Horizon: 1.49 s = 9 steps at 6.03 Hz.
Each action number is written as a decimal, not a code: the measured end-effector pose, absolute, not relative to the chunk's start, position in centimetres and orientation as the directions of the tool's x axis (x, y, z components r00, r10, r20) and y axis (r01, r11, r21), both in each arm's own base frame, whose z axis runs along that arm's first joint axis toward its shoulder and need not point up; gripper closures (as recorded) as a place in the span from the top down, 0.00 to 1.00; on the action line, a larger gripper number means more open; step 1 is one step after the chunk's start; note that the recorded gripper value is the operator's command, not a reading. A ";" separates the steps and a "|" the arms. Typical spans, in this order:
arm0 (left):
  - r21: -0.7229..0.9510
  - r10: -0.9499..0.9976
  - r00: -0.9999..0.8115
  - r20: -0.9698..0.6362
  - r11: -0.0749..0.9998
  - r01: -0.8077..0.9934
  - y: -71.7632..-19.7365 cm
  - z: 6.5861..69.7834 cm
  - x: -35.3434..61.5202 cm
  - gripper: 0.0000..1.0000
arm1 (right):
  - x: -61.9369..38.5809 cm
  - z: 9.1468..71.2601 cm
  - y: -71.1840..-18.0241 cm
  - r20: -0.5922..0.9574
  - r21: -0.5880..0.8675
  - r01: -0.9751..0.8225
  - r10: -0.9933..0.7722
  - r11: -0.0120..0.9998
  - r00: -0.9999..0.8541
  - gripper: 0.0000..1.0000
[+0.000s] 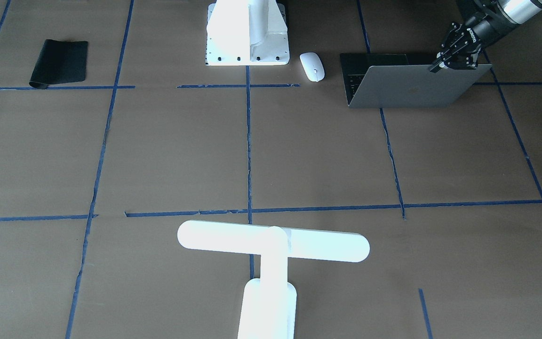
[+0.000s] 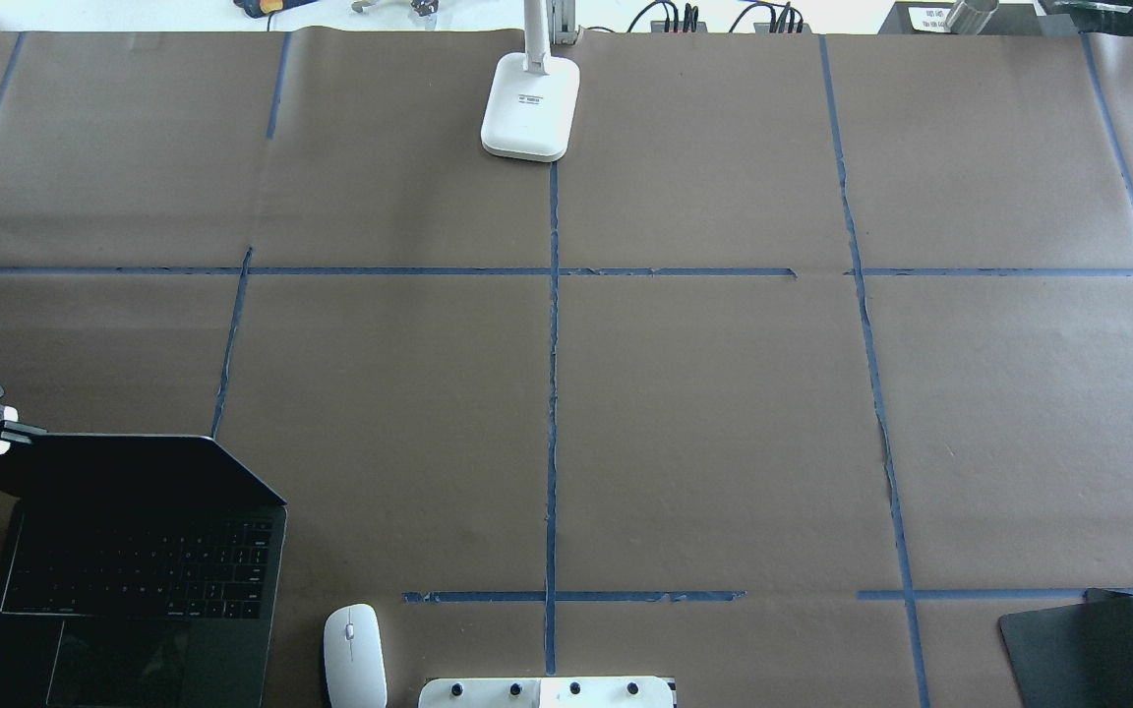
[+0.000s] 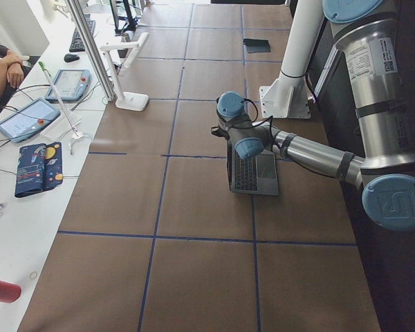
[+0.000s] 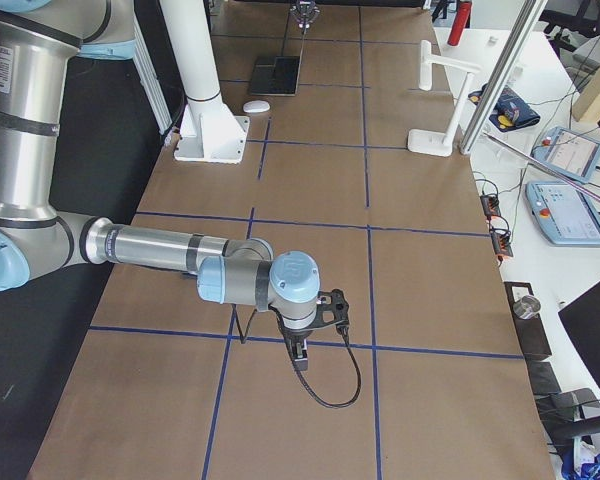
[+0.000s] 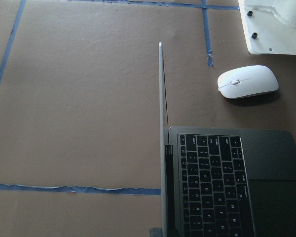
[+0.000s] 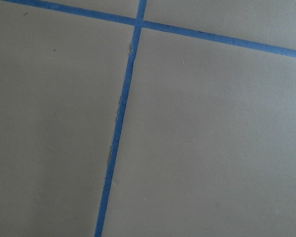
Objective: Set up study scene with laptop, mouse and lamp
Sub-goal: 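Slide the laptop with the left gripper toward the white lamp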
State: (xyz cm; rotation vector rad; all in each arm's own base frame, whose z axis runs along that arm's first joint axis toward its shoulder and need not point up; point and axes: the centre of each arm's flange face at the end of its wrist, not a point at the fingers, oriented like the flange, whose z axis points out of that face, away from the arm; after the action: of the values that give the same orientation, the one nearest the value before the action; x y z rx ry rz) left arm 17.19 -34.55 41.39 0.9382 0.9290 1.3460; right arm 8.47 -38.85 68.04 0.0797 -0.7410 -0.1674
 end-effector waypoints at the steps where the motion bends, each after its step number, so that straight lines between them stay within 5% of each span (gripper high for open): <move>1: 0.933 1.000 0.018 0.002 0.004 -0.359 -35.8 40.1 17.8 0.00 | 8.5 68.1 -38.8 0.665 0.130 0.124 -0.179 0.984 0.725 1.00; 9: 0.928 0.996 0.083 0.034 0.000 -0.373 -53.3 24.4 28.8 0.00 | 8.5 68.6 -38.3 0.667 0.117 0.123 -0.170 0.985 0.726 1.00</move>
State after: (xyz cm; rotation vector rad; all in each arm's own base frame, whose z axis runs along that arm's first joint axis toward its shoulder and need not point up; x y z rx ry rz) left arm 28.80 -53.29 24.35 0.9766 0.8541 1.3142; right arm 8.45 -38.26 68.64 0.0657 -0.7417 -0.1617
